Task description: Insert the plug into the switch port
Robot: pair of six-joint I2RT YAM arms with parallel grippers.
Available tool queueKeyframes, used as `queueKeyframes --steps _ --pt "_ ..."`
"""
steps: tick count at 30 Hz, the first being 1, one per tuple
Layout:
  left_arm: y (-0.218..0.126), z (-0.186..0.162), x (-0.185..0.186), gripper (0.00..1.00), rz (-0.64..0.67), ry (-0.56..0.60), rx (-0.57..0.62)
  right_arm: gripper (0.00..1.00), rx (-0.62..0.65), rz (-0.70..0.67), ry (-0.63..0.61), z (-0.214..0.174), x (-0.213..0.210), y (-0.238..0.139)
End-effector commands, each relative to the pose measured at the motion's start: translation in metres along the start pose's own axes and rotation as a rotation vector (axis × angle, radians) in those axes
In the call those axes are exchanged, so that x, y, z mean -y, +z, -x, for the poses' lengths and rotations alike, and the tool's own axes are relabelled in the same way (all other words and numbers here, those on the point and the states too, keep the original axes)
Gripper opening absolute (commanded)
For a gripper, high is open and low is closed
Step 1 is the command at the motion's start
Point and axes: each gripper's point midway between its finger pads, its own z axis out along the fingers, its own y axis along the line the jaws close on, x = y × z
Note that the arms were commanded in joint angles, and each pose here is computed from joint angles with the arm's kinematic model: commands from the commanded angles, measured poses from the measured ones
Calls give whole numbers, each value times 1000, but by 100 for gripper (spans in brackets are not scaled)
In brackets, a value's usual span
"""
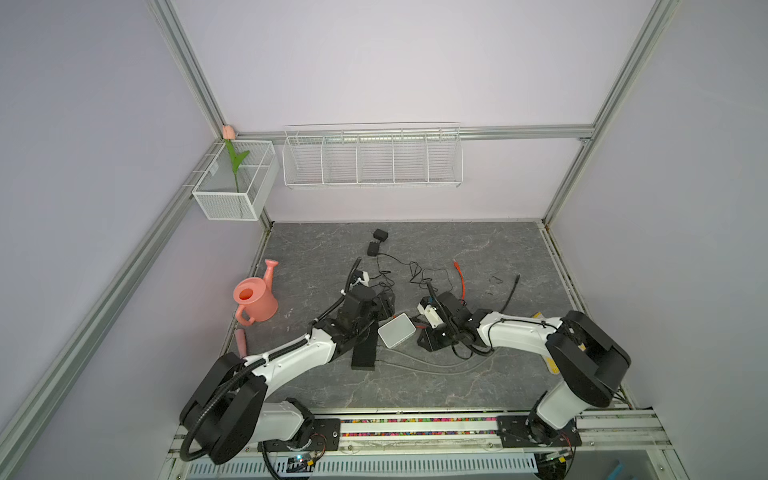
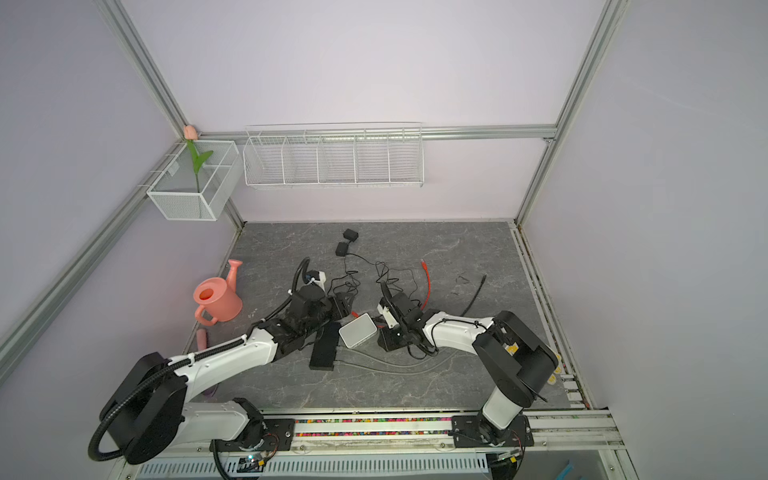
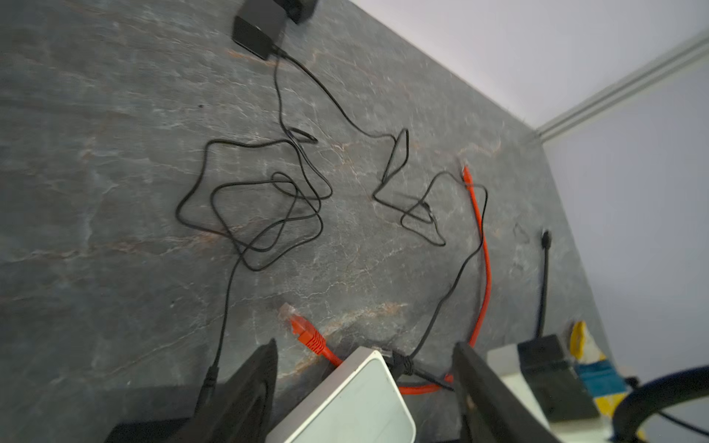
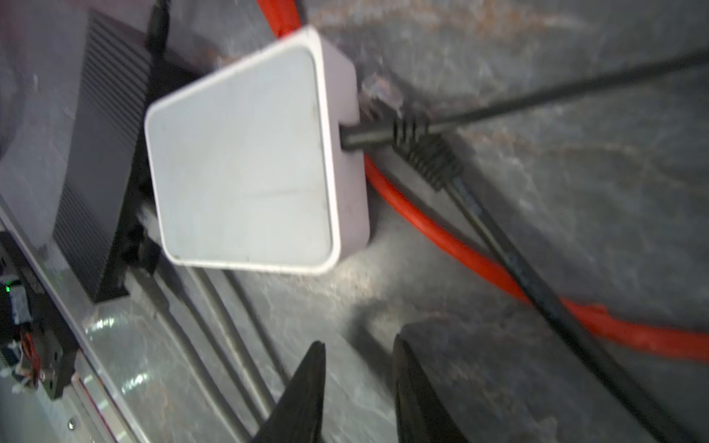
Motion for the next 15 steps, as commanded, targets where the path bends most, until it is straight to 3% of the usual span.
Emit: queueKeyframes --steps 1,5,11,15 --pt "2 -15 5 62 -7 107 -135 32 40 37 -4 18 -13 6" --pt "10 -13 2 59 -3 139 -137 29 47 41 13 30 -15 15" --pt "31 -28 -22 59 37 102 -266 27 39 40 17 53 -14 40" --pt "31 -27 -32 59 39 73 -247 26 49 15 -13 83 -7 49"
